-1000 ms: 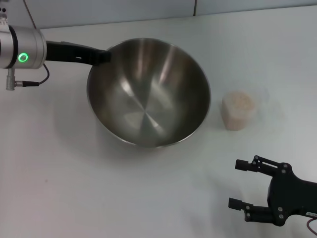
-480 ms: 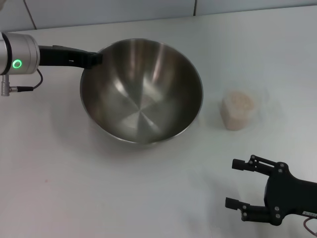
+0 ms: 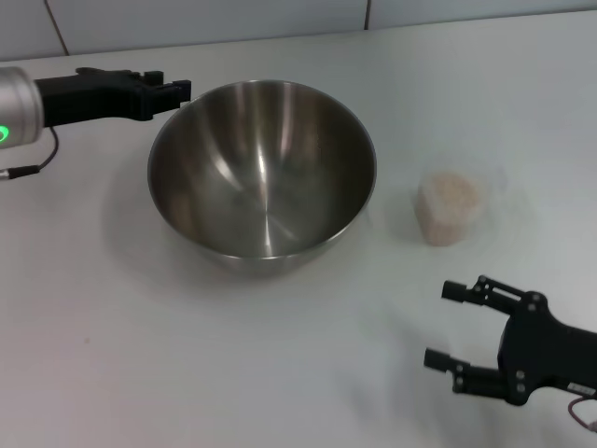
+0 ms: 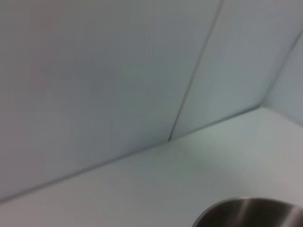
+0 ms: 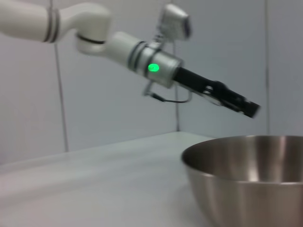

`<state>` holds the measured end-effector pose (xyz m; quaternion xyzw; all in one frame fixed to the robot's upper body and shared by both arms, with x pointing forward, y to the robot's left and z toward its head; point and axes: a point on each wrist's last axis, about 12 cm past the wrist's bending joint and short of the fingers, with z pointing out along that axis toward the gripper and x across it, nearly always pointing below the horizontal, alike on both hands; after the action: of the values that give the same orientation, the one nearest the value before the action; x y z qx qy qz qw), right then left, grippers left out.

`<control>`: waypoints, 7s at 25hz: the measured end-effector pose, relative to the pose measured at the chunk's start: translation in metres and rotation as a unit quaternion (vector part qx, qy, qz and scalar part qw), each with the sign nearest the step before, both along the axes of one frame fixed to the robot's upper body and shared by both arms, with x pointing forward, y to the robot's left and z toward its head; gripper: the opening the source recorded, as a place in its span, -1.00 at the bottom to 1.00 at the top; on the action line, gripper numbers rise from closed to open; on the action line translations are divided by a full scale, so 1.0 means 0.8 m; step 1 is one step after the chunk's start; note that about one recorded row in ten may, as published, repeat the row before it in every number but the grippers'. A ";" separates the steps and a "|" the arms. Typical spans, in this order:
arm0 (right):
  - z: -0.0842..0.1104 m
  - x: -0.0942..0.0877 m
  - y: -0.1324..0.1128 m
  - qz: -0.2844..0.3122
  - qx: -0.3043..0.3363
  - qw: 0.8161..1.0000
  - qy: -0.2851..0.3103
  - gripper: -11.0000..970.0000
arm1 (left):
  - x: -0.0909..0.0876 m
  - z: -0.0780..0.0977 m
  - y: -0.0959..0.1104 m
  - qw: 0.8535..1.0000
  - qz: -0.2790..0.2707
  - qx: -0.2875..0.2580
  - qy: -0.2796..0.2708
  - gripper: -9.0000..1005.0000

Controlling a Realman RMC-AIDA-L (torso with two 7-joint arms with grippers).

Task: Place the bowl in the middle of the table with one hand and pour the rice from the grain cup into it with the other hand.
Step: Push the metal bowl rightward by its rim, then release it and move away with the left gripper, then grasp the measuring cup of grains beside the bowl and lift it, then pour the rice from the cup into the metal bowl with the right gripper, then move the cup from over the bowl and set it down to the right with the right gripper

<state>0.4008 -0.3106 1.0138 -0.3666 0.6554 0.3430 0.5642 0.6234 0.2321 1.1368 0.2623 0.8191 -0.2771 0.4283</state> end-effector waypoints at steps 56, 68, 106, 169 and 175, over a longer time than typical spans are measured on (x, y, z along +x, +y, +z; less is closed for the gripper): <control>-0.031 0.092 -0.008 -0.346 -0.032 0.938 -0.004 0.67 | -0.135 -0.049 0.043 0.976 -0.125 0.038 -0.172 0.46; -0.029 0.105 0.000 -0.347 -0.031 0.937 -0.007 0.57 | -0.135 -0.049 0.043 0.978 -0.123 0.035 -0.165 0.46; 0.046 0.143 0.077 -0.308 -0.050 0.889 -0.335 -0.97 | -0.129 -0.031 0.040 0.977 -0.140 0.079 -0.142 0.45; 0.021 0.166 0.079 -0.432 -0.021 0.888 -0.157 -0.92 | -0.118 -0.019 0.023 0.973 -0.159 0.069 -0.154 0.46; 0.001 0.177 0.074 -0.409 -0.051 0.907 -0.084 -0.90 | -0.117 -0.019 0.023 0.973 -0.158 0.069 -0.154 0.46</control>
<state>0.5421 -0.2512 1.0143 -0.1217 0.7145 0.0162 0.6888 0.5301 0.2503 1.1214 0.4570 0.7086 -0.2401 0.4810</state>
